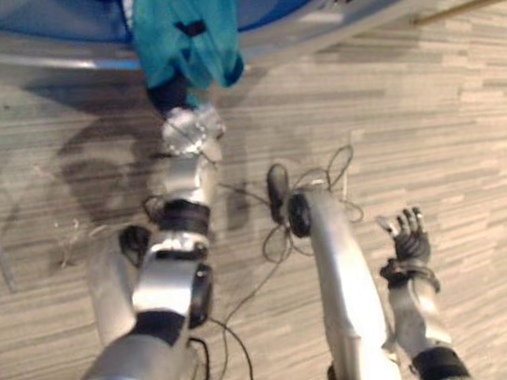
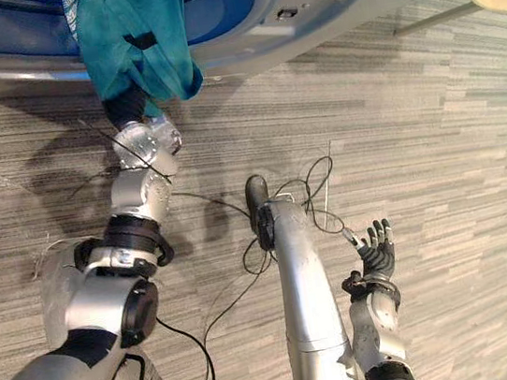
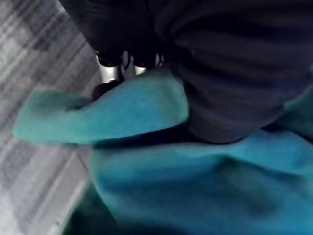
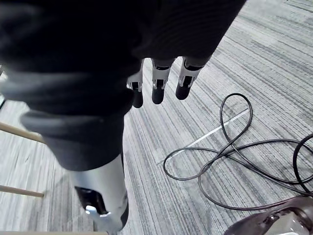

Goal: Pick up the laundry basket with both hands and put the clothes into the washing machine.

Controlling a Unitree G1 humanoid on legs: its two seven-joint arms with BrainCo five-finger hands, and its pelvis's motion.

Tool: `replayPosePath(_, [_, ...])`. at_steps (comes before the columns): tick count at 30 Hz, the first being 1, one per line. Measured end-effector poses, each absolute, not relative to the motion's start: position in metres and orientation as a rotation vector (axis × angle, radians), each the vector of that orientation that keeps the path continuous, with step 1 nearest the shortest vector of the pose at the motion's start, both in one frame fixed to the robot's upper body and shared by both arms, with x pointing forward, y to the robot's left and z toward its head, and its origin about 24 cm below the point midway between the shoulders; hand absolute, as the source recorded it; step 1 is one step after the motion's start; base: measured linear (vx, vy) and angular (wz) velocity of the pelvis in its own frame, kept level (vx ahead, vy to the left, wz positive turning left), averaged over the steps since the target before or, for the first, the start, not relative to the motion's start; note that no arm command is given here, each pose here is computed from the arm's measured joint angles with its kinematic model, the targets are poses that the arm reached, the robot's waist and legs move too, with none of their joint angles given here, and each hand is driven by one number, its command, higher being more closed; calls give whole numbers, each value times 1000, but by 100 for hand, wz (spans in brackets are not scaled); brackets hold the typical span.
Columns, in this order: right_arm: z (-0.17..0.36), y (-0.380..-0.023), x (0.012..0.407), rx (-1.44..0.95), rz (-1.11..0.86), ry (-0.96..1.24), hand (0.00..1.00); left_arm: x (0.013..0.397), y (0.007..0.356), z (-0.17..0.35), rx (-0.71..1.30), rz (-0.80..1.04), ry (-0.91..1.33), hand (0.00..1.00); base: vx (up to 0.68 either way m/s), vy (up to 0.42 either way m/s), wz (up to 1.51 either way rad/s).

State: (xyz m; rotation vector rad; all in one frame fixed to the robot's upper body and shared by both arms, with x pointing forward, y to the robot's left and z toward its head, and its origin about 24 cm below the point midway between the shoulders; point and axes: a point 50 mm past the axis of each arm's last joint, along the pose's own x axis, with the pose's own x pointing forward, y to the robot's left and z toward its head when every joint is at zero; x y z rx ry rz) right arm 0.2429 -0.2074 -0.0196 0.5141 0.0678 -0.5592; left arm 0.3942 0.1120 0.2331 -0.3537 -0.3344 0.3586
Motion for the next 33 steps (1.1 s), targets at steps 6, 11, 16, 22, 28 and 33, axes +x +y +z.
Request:
replayPosePath(6, [-27, -207, 239, 511, -581, 104, 0, 384, 106, 216, -432, 358, -309, 100, -56, -90, 13])
replayPosePath(11, [-41, -213, 221, 497, -624, 158, 0, 349, 112, 288, -528, 287, -684, 100, -10, -54, -3])
replayPosePath(16, [-53, -212, 213, 497, -626, 205, 0, 359, 184, 332, -278, 492, -801, 100, -49, -47, -47])
replayPosePath(22, [-61, -220, 206, 573, -691, 225, 0, 371, 222, 361, -162, 546, -721, 0, -89, 87, -61])
replayPosePath(28, [-58, -220, 208, 597, -694, 206, 0, 366, 240, 378, -159, 585, -748, 0, -84, 145, -46])
replayPosePath(33, [-59, -219, 208, 605, -692, 208, 0, 364, 242, 386, -198, 552, -759, 0, -67, 102, -17])
